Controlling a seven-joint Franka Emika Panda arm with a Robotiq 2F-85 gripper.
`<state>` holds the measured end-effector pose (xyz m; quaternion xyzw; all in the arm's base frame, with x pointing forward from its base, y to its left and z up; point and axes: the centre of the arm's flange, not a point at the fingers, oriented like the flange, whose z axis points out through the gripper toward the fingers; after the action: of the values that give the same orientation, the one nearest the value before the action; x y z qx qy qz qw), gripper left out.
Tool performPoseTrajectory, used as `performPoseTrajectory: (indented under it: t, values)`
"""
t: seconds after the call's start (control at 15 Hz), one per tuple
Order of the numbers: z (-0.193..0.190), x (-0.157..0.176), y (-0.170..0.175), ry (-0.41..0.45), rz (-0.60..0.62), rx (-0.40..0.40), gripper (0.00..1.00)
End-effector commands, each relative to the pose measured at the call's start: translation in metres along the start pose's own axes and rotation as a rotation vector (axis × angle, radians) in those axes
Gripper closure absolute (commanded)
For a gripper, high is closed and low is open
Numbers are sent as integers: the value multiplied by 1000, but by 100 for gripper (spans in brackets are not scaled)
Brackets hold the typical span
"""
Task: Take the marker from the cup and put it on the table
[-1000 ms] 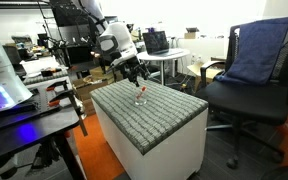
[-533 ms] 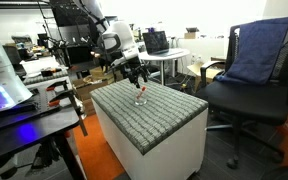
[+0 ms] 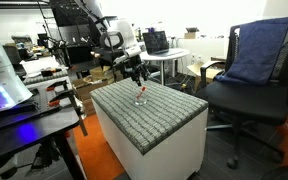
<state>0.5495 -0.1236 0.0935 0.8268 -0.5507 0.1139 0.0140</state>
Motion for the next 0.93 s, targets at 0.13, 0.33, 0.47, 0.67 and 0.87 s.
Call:
performPoseTrajectory:
  t: [0.13, 0.33, 0.47, 0.67, 0.87]
  values:
    - [-6, 0, -2, -30, -7, -19, 36]
    - [-3, -2, -2, -39, -6, -23, 37]
    - [0, -3, -2, -46, -7, -27, 37]
    - [6, -4, -1, -59, -4, -38, 38]
    - [11, -4, 2, -63, 0, -46, 40]
